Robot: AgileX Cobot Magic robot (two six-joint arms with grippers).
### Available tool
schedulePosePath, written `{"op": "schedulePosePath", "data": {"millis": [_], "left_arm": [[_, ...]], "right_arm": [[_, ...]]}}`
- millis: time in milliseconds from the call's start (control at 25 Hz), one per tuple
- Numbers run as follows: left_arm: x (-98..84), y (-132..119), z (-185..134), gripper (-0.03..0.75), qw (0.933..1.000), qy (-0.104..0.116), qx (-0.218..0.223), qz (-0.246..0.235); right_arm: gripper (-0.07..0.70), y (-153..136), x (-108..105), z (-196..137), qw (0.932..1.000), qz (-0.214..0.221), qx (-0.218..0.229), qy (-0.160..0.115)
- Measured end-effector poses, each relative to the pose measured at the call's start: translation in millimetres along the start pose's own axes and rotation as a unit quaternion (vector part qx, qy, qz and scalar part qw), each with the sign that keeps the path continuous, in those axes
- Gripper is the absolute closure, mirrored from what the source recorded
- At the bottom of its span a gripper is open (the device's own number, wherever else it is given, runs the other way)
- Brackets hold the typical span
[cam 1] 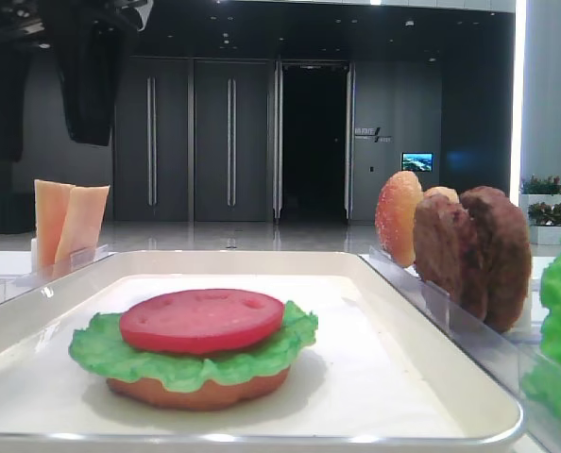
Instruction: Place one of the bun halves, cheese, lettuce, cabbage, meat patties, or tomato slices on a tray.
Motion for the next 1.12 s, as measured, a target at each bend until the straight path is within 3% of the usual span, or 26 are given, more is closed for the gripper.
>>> {"op": "schedulePosePath", "data": {"millis": [240,360,560,800,1120], "left_arm": [[7.0,6.1,1.4,0.125,0.9997,-0.007,-0.014,0.019],[16.9,14.4,3.6,0.125,0.9994,0.002,-0.028,0.023],[53.6,35.6,8.5,0.125,0.9966,0.055,-0.057,0.022],[110.2,65.4,6.7,0.131,0.9877,0.119,-0.098,0.027],[165.0,87.2,-3.5,0.159,0.9766,0.17,-0.125,0.043]], "right_arm": [[0.206,0.0,0.0,0.0,1.0,0.0,0.0,0.0],[0.206,0.0,0.0,0.0,1.0,0.0,0.0,0.0],[0.206,0.0,0.0,0.0,1.0,0.0,0.0,0.0],[0.206,0.0,0.0,0.0,1.0,0.0,0.0,0.0],[0.206,0.0,0.0,0.0,1.0,0.0,0.0,0.0]]}}
Point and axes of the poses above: a point on each arm's last joint axis where the gripper is mounted, y pointing back along that axis away from the gripper, x along the wrist's bending axis when the last joint is at zero, z = x × y, the point moved 7 cm from there along -y, pointing out along that axis toward the gripper, and after that the axes turned 11 degrees about y, right-handed, at the moved point
